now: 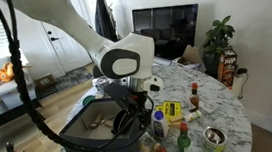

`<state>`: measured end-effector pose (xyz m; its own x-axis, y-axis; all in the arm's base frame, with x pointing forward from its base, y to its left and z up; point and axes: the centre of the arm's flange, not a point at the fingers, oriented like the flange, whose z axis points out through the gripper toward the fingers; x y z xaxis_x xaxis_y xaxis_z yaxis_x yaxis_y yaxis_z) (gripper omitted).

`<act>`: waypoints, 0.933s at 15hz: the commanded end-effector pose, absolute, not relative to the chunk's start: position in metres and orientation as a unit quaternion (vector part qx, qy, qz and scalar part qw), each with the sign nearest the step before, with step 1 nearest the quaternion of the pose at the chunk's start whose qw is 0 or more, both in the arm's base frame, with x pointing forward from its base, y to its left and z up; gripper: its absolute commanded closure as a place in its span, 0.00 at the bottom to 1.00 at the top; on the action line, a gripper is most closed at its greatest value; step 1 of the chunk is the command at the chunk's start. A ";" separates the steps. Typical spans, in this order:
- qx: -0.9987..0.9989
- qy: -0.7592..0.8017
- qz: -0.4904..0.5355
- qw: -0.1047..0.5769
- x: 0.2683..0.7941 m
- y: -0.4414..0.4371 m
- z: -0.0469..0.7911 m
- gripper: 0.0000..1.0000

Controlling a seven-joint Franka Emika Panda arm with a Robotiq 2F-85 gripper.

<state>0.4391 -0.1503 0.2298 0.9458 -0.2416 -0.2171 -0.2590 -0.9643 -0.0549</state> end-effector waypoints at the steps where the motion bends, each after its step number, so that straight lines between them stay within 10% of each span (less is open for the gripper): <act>1: -0.987 0.118 0.107 0.033 0.437 -0.156 0.220 0.34; 9: -0.985 0.119 0.118 0.045 0.431 -0.159 0.219 0.95; 14: -0.986 0.106 0.122 0.050 0.423 -0.162 0.229 1.00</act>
